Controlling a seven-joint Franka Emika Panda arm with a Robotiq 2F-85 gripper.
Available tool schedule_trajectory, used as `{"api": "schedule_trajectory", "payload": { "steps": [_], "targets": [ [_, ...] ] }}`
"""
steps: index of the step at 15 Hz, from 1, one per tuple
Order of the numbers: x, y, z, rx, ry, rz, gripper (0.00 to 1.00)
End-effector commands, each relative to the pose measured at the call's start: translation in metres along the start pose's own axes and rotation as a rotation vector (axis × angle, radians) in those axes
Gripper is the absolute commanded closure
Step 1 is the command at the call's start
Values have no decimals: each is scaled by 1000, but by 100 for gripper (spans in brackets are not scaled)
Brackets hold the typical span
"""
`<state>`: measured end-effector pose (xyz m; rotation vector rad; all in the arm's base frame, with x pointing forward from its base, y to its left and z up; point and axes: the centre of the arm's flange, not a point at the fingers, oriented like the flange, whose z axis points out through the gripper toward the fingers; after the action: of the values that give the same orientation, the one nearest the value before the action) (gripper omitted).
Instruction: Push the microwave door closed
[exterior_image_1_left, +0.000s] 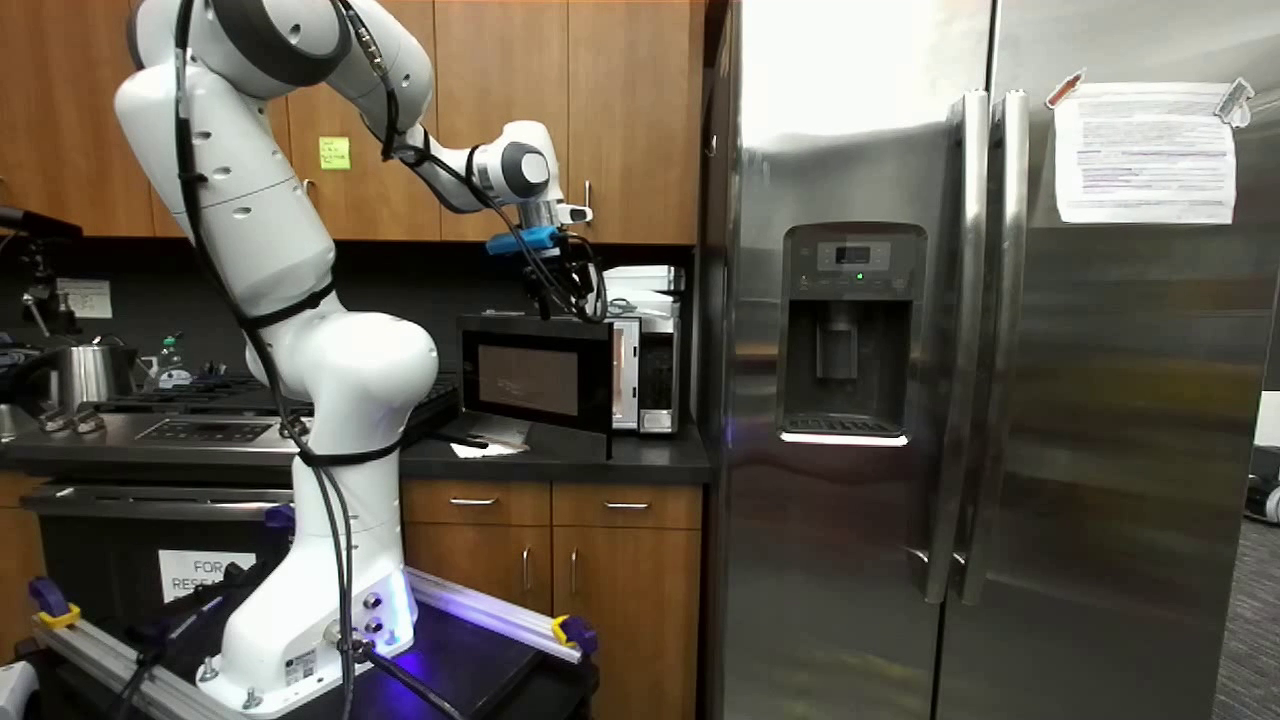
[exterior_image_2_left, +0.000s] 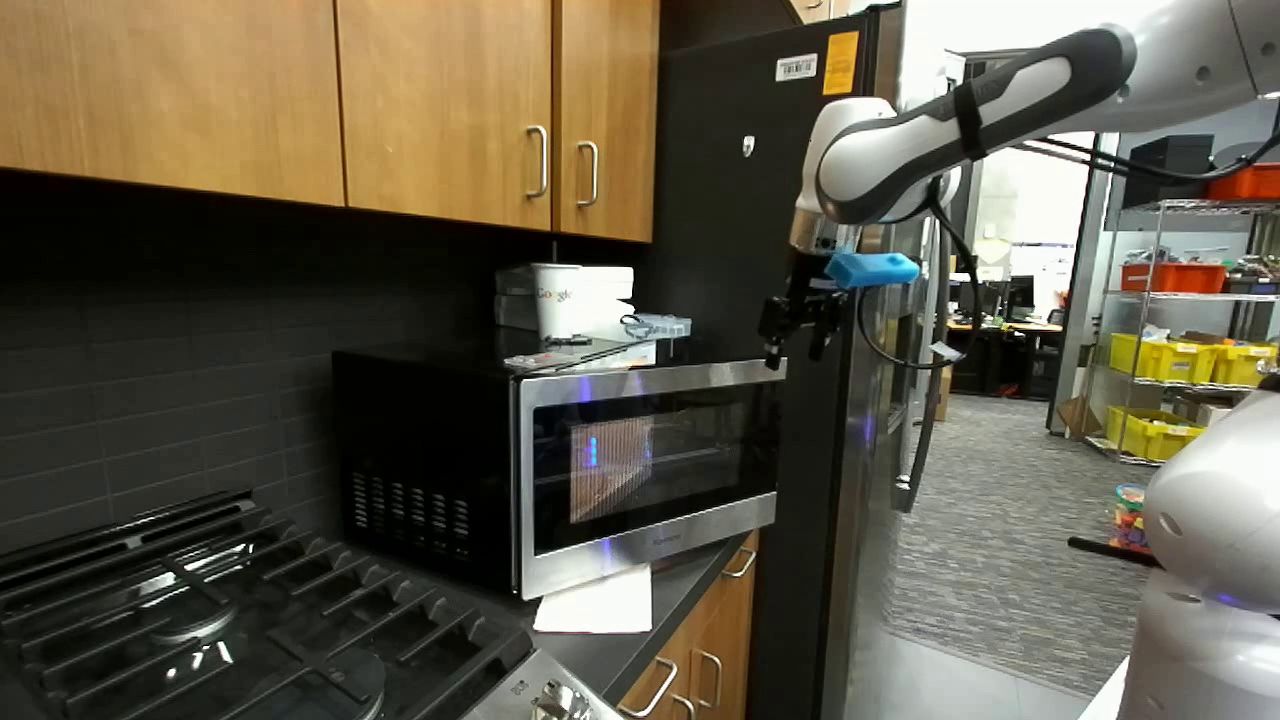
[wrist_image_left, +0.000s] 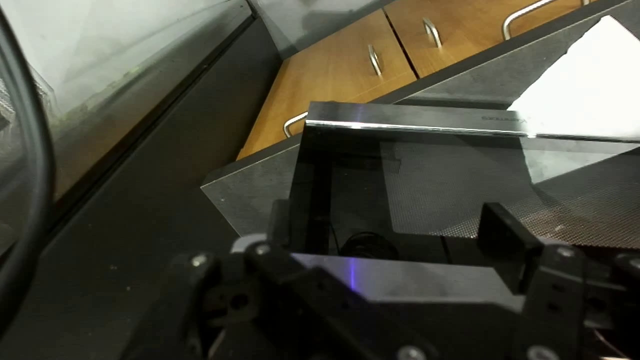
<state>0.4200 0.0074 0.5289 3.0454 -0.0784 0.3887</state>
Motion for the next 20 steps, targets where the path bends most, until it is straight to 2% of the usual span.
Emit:
{"api": "schedule_trajectory", "payload": {
  "steps": [1, 8, 9, 14, 17, 18, 20],
  "targets": [
    [1, 3, -6, 26, -11, -23, 37],
    [1, 1, -5, 42, -8, -1, 92],
    [1, 1, -5, 63, -4, 2, 99],
    [1, -7, -8, 160, -38, 90, 100],
    [-1, -6, -9, 151, -71, 108, 100],
    [-44, -12, 61, 140, -82, 100, 100],
    [-59, -11, 90, 136, -120, 107, 100]
  ]
}}
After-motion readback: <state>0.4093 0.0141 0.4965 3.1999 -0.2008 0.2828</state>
